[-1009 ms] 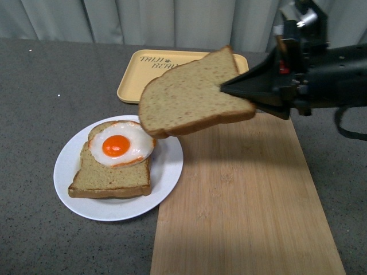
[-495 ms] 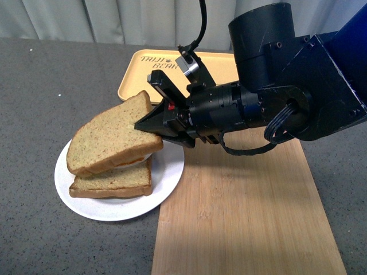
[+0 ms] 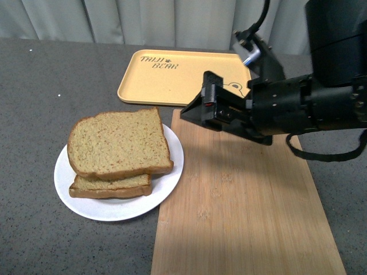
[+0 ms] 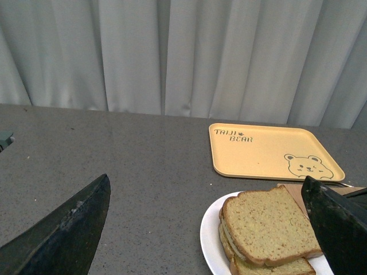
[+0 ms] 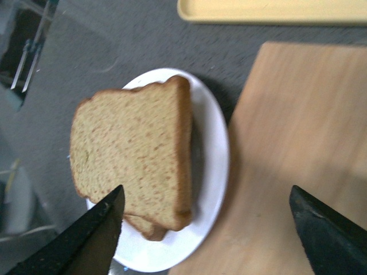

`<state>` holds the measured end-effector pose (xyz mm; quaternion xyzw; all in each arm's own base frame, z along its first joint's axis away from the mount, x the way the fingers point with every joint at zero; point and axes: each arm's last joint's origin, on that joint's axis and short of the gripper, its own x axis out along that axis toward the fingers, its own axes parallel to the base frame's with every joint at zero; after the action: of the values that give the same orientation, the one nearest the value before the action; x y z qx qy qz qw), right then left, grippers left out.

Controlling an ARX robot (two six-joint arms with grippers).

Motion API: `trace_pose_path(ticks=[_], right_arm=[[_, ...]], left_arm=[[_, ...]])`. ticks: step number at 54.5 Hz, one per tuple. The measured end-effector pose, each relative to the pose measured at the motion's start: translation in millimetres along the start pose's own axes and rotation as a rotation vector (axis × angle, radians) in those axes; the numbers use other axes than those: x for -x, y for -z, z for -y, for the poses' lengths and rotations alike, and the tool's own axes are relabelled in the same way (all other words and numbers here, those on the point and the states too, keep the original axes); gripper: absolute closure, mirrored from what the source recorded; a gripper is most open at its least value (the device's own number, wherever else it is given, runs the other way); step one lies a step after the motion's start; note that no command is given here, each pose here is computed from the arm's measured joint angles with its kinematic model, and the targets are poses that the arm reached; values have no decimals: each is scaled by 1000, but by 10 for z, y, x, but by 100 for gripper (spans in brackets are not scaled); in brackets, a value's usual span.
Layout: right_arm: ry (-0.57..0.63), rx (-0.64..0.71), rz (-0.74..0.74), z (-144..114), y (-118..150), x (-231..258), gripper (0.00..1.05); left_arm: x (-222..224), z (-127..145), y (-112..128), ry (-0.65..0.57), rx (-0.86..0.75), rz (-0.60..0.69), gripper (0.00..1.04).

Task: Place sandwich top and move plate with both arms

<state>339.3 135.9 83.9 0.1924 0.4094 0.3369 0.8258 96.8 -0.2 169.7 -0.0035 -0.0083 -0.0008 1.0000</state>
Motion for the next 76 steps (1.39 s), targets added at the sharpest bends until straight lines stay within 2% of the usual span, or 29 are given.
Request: trace_pose_path(ticks=[3, 5, 6, 11, 15, 17, 21, 27, 36, 42, 52, 65, 76], right_arm=[[14, 22, 19, -5, -21, 54, 10], [41, 68, 70, -11, -10, 50, 10], [117, 126, 132, 4, 0, 44, 14], [339, 279, 337, 83, 153, 102, 29], [464, 333, 437, 124, 272, 239, 39], [556, 351, 537, 135, 300, 402, 48], [628, 365, 643, 110, 289, 598, 57], [694, 379, 801, 41, 286, 947, 77], [710, 386, 830, 22, 427, 1219, 103], [715, 397, 830, -63, 666, 1569, 104], [720, 397, 842, -139, 830, 1841, 104], [693, 407, 836, -198, 939, 2038, 104], [718, 401, 860, -270, 1001, 2224, 104]], left_arm=[[0, 0, 0, 0, 0, 0, 7], [0, 0, 0, 0, 0, 0, 7], [0, 0, 0, 0, 0, 0, 7], [0, 0, 0, 1, 0, 0, 7], [0, 0, 0, 1, 0, 0, 7], [0, 0, 0, 0, 0, 0, 7], [0, 0, 0, 0, 0, 0, 7], [0, 0, 0, 0, 0, 0, 7], [0, 0, 0, 1, 0, 0, 7], [0, -1, 2, -3, 0, -2, 7], [2, 0, -1, 0, 0, 1, 7], [2, 0, -1, 0, 0, 1, 7], [2, 0, -1, 0, 0, 1, 7]])
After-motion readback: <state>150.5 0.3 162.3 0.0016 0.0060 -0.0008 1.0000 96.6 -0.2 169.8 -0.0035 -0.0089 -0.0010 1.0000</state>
